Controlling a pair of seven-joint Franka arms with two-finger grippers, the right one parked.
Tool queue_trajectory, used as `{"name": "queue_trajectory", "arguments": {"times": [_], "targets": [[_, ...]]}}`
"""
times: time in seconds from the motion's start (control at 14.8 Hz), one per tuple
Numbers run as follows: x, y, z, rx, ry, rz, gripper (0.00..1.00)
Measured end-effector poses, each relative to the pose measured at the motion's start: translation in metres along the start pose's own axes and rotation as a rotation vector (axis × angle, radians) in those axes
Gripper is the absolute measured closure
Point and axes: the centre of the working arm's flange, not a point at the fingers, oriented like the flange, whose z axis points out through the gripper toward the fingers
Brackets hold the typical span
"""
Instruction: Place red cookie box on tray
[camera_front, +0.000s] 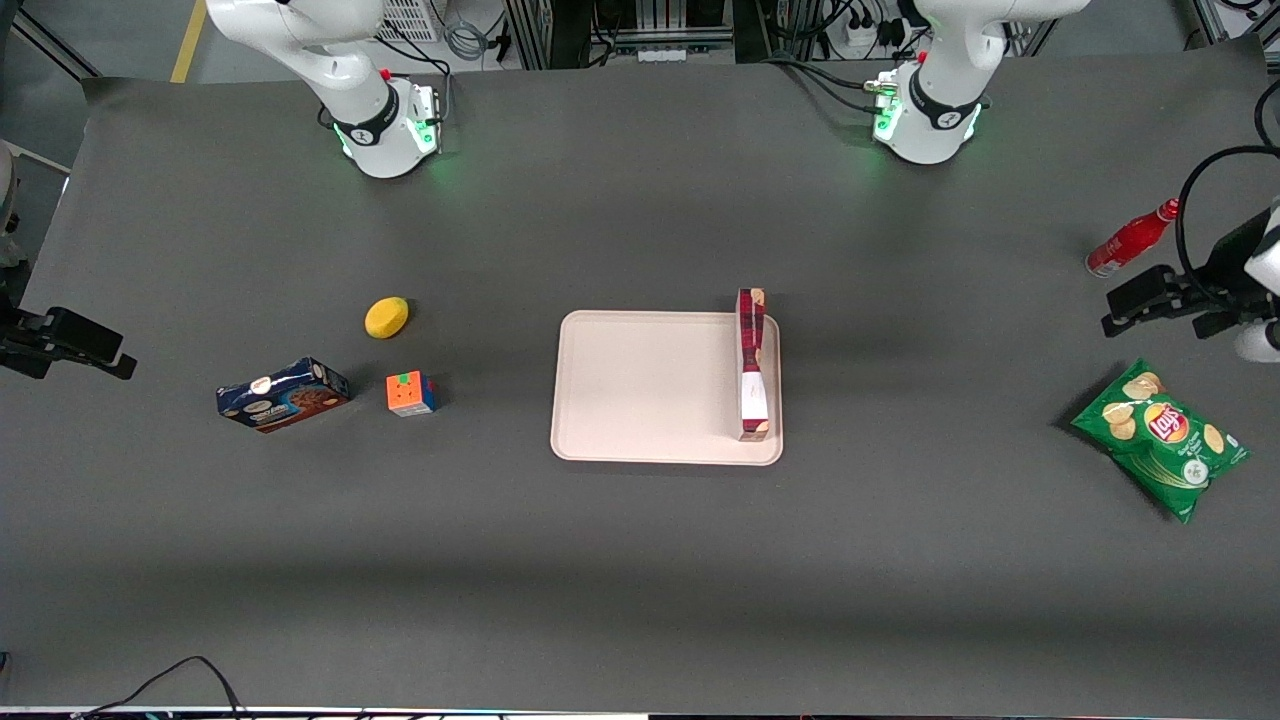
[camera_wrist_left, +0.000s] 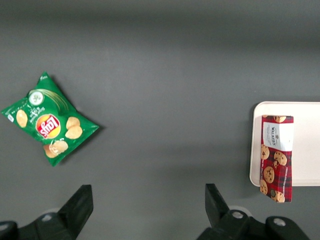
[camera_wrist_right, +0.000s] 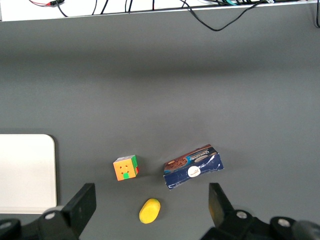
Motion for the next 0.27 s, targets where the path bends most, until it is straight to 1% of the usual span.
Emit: {"name": "queue_trajectory", "arguments": {"times": [0.27], "targets": [[-0.021, -0.002, 0.009, 0.0, 0.014, -0.004, 0.0]]}}
